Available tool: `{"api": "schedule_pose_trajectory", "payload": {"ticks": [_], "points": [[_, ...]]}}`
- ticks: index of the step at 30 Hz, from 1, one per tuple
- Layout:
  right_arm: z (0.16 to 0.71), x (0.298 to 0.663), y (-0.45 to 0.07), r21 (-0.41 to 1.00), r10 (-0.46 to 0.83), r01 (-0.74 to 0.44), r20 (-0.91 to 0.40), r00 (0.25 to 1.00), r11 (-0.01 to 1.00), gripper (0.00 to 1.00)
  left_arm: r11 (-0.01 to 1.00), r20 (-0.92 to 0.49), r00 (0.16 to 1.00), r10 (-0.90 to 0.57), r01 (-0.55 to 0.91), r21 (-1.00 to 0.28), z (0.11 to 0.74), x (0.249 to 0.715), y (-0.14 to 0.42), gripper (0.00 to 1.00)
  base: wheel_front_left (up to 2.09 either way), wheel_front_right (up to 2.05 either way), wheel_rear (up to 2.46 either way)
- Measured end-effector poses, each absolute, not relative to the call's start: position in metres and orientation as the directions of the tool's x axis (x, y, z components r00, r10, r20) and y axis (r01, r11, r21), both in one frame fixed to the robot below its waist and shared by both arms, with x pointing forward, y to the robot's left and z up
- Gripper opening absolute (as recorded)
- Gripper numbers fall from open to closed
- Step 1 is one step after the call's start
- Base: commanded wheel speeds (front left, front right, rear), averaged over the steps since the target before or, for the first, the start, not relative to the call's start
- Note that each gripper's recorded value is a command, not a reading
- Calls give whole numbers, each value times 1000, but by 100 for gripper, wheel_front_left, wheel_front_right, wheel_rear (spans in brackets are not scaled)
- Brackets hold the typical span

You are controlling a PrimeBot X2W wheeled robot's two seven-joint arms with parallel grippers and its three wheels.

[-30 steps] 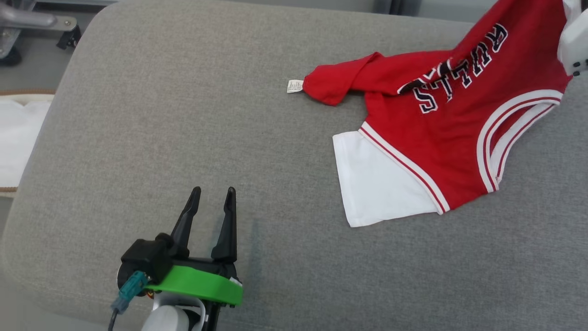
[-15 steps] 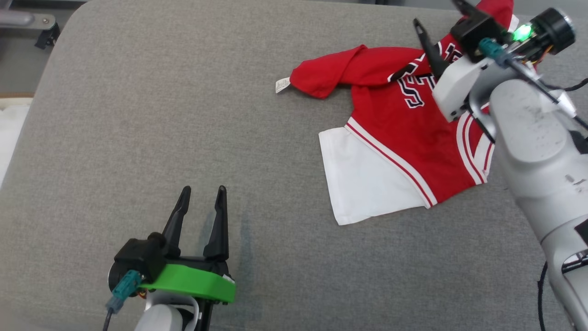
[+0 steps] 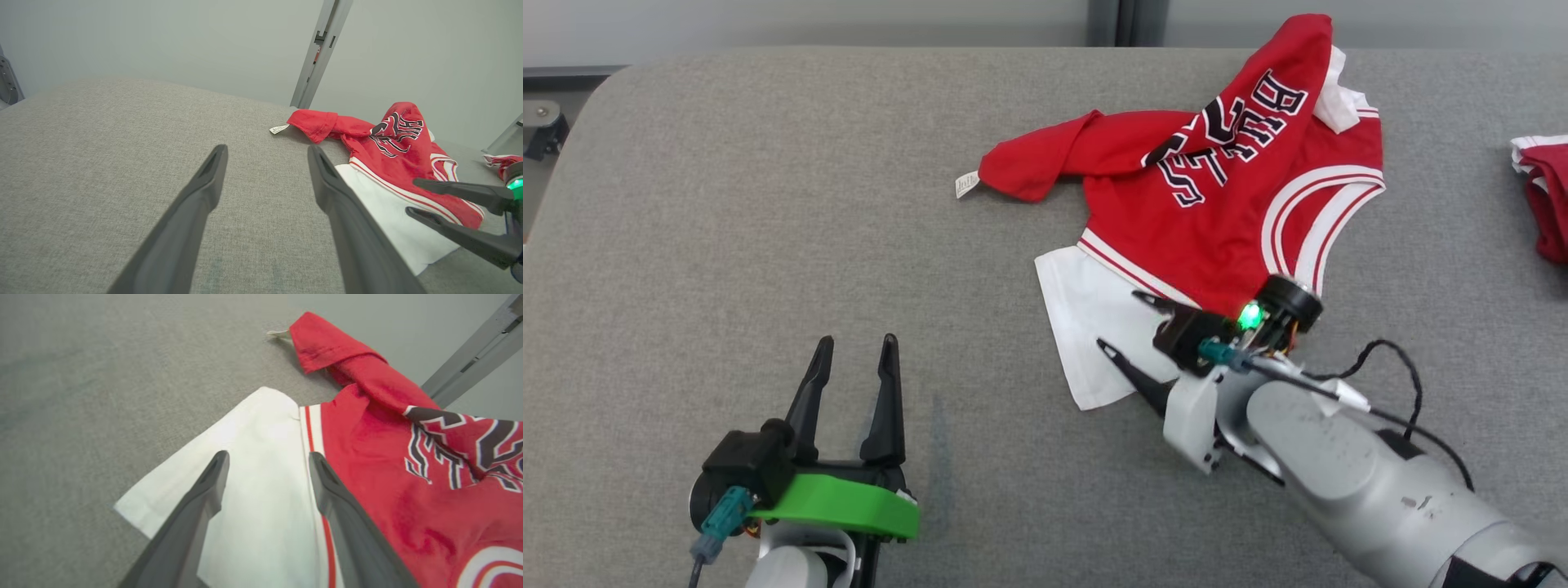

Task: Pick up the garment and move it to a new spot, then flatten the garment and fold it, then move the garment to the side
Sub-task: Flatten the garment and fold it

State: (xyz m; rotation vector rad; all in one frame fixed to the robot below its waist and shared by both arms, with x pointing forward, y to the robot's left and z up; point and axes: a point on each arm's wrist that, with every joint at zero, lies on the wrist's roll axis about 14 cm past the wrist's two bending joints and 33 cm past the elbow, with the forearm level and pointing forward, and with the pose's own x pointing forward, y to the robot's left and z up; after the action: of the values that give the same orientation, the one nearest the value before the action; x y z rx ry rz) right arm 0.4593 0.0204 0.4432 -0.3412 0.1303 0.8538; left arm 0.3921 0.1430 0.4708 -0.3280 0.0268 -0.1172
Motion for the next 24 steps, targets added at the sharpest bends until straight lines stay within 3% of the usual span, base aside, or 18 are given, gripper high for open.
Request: {"api": "schedule_pose_trajectory", "payload": {"ticks": [7, 13, 14, 16, 17, 24], "points": [[403, 421, 37, -213, 762, -841, -357, 540, 496, 100, 939, -21, 992, -123, 109, -325, 466, 393, 143, 100, 0, 0, 0], [391, 422, 37, -243, 754, -857, -406, 516, 455, 100, 942, -32, 993, -112, 95, -323, 463, 391, 146, 100, 0, 0, 0], [391, 424, 37, -249, 753, -857, -409, 516, 452, 49, 942, -33, 994, -109, 93, -323, 462, 391, 147, 100, 0, 0, 0], [391, 426, 37, -255, 748, -855, -415, 518, 451, 9, 942, -33, 994, -105, 89, -323, 462, 392, 149, 100, 0, 0, 0], [391, 427, 37, -256, 745, -853, -415, 521, 454, 0, 942, -33, 994, -104, 88, -323, 462, 392, 149, 100, 0, 0, 0], [410, 442, 23, -251, 718, -805, -364, 593, 538, 0, 940, -22, 993, -115, 102, -326, 465, 394, 145, 100, 0, 0, 0]]}}
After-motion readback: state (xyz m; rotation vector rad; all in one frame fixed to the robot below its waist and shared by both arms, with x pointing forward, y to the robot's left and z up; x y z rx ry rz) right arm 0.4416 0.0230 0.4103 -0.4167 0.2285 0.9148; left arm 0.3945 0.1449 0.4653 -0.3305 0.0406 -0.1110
